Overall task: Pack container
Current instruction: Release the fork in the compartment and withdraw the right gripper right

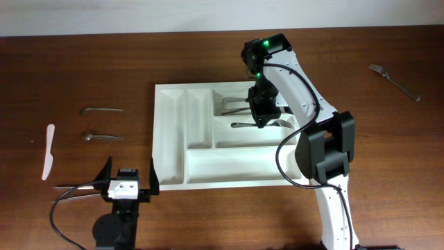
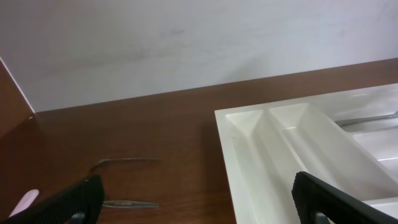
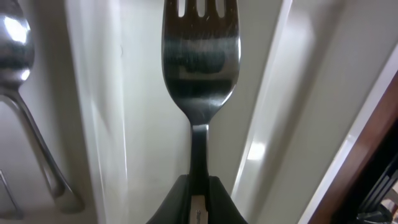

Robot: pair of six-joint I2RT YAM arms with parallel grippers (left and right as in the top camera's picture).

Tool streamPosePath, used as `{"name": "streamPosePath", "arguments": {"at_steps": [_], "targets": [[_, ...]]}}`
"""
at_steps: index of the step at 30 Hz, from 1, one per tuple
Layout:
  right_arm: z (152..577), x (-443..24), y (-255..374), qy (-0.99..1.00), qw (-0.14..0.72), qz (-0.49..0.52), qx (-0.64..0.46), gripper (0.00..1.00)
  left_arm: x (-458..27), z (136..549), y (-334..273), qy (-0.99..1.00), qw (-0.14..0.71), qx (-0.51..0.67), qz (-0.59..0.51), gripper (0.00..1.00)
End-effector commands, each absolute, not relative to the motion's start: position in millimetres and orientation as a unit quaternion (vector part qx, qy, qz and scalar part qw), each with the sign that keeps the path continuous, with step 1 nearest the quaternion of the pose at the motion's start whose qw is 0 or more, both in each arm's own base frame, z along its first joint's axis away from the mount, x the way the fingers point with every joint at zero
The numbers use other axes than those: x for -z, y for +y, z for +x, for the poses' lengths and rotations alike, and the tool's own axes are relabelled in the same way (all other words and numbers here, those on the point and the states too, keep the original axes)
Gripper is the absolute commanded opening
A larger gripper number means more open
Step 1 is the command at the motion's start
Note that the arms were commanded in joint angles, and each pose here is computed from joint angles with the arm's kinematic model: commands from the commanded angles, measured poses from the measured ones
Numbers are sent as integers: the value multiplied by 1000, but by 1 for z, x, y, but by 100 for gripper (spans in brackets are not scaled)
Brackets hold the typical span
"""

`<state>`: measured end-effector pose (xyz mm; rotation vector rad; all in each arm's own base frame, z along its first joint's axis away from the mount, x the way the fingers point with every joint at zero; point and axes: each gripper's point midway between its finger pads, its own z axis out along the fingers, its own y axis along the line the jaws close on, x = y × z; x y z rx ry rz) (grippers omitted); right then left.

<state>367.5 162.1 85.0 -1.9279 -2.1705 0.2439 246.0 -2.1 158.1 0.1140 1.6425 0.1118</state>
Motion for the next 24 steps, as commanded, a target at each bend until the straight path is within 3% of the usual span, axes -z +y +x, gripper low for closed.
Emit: {"name": "streamPosePath", "arguments": {"at_steps": [1, 11, 18, 22, 24], "targets": [[367, -86, 158, -741, 93, -658, -94, 13, -157, 246, 1, 732, 677, -58, 51, 99], [370, -86, 159, -742, 90, -659, -89, 18, -157, 246, 1, 732, 676, -59, 51, 99], [380, -91, 133, -772, 46, -624, -110, 28, -157, 246, 1, 732, 676, -59, 51, 99], [401, -113, 99, -800, -9, -590, -106, 42, -157, 246, 1, 732, 676, -59, 51, 99], [416, -135, 72, -810, -56, -575, -105, 56, -157, 246, 1, 732, 676, -59, 51, 99]]}}
